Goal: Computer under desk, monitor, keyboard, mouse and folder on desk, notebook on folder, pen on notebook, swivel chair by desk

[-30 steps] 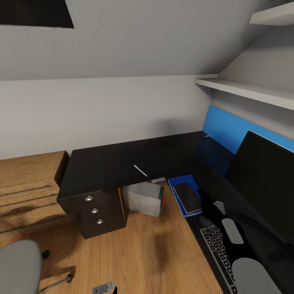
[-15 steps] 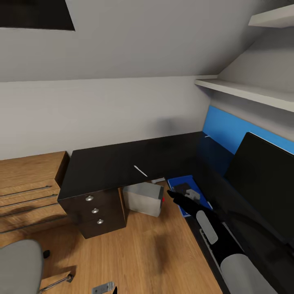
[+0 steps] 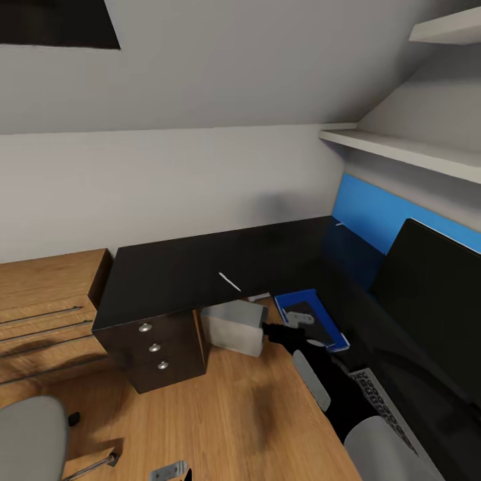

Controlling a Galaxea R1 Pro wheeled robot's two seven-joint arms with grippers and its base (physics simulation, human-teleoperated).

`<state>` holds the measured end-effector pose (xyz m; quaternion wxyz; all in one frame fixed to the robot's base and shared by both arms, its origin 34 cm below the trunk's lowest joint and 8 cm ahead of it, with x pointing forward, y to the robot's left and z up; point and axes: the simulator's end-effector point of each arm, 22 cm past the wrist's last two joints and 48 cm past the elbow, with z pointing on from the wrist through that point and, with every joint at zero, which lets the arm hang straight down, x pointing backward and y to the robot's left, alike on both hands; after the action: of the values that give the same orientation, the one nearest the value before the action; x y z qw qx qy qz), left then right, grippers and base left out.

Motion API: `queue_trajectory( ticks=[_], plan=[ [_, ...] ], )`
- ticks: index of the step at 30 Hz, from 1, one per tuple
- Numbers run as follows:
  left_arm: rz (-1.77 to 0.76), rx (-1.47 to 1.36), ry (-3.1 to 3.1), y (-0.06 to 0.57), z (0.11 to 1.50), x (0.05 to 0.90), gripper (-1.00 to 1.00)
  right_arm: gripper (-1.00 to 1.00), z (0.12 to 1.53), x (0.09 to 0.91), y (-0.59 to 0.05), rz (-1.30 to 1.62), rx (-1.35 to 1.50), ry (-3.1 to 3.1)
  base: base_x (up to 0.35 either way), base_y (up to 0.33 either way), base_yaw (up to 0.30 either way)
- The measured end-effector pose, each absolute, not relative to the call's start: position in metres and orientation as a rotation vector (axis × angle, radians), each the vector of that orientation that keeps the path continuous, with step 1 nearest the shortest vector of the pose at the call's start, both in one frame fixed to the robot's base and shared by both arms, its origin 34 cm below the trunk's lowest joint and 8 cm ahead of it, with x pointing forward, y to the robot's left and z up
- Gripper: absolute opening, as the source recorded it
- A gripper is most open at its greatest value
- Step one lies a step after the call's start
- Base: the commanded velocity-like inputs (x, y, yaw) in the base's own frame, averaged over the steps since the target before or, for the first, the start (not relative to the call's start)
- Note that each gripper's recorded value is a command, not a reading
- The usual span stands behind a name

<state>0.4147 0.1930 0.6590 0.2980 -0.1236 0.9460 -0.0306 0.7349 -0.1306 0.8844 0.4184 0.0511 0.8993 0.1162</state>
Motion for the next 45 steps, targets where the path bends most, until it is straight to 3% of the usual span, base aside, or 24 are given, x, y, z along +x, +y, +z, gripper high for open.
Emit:
queue_trajectory(
  ticks=[13, 34, 45],
  plan=[
    [-0.079, -0.328, 2.514, 0.194, 0.659, 0.415, 1.0, 1.0, 0.918, 0.739, -0.096, 0.309, 0.018, 2.181, 0.185, 0.0, 0.027],
    [-0.079, -0.328, 2.516, 0.194, 0.658, 0.414, 1.0, 1.0, 0.924, 0.743, -0.097, 0.343, 0.062, 2.15, 0.013, 0.0, 0.264],
    [-0.079, -0.328, 2.521, 0.194, 0.657, 0.412, 1.0, 1.0, 0.919, 0.743, -0.106, 0.325, 0.06, 2.154, 0.238, 0.0, 0.181]
  ],
)
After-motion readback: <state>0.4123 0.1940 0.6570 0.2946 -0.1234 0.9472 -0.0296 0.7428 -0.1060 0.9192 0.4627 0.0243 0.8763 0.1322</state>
